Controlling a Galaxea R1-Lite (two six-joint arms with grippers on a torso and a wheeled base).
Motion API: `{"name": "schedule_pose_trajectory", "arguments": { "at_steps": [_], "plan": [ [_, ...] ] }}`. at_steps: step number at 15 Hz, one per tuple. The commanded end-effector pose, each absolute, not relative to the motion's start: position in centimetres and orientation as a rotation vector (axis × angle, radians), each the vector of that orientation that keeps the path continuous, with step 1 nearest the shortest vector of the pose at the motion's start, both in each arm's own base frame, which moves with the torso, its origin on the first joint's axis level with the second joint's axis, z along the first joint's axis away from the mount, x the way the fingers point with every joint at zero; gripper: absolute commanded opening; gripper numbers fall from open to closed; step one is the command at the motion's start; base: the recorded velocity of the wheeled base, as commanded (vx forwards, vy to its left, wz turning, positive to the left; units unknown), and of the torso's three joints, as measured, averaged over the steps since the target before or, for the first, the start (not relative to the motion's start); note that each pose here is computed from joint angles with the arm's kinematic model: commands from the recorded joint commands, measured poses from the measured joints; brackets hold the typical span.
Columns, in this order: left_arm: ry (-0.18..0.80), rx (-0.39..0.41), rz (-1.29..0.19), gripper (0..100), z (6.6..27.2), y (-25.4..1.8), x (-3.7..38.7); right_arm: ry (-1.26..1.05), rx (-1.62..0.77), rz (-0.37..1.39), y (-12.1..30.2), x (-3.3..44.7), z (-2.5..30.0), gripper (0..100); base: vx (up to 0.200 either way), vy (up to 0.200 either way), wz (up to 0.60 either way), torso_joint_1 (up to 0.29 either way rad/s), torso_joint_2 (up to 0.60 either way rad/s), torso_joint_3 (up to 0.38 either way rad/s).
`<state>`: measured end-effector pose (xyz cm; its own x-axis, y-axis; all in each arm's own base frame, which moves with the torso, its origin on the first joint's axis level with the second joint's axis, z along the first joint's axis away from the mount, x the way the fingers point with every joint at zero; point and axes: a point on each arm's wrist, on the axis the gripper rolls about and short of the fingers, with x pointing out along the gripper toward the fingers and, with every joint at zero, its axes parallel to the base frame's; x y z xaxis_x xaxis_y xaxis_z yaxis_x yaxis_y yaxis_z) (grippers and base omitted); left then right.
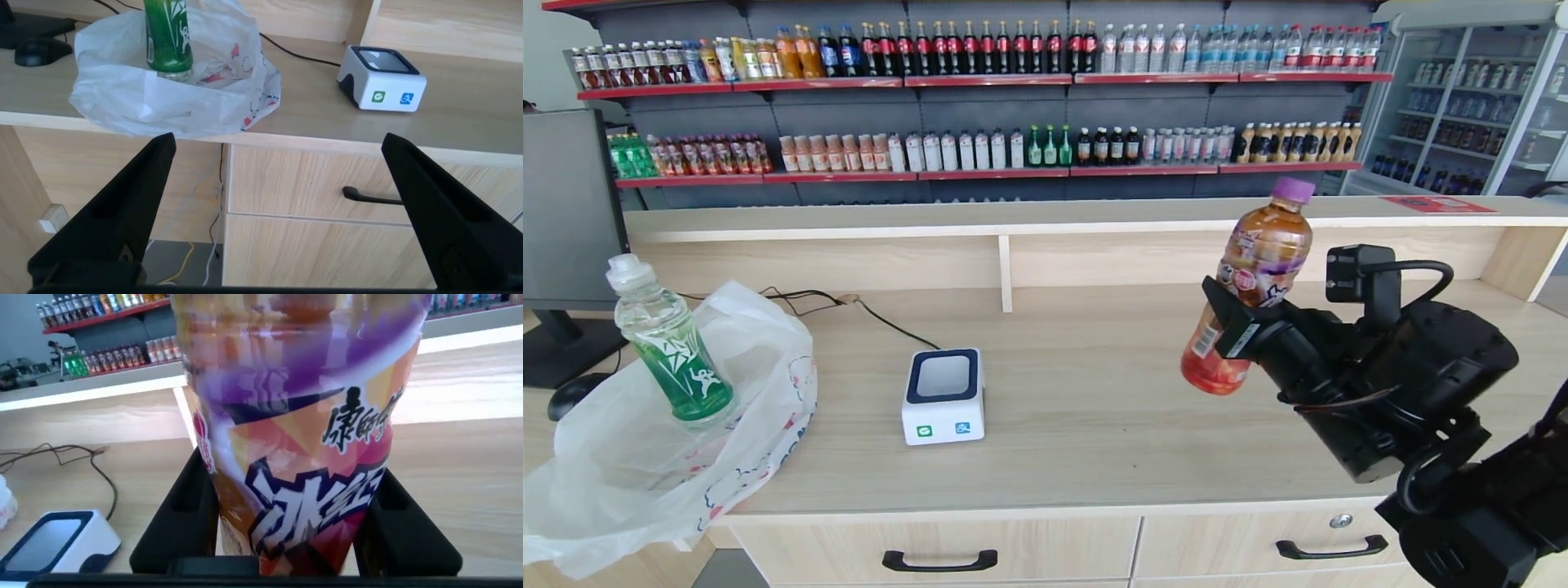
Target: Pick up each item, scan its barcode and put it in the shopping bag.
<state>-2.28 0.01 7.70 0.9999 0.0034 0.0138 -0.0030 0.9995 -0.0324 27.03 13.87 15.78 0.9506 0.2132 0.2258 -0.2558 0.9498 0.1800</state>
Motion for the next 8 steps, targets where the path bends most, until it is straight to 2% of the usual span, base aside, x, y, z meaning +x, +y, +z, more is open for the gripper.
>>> {"name": "schedule_pose_trajectory", "arguments": {
  "at_steps": [1, 8],
  "plan": [
    [-0.015, -0.032, 0.003, 100, 7.7, 0.0, -2.3, -0.255, 0.241, 0.330, 15.4, 24.5, 17.7, 0, 0.000, 0.000, 0.00, 0.000, 0.00, 0.000],
    [-0.015, -0.032, 0.003, 100, 7.7, 0.0, -2.3, -0.348, 0.319, 0.503, 17.9, 21.0, 21.0, 0, 0.000, 0.000, 0.00, 0.000, 0.00, 0.000]
  ]
}}
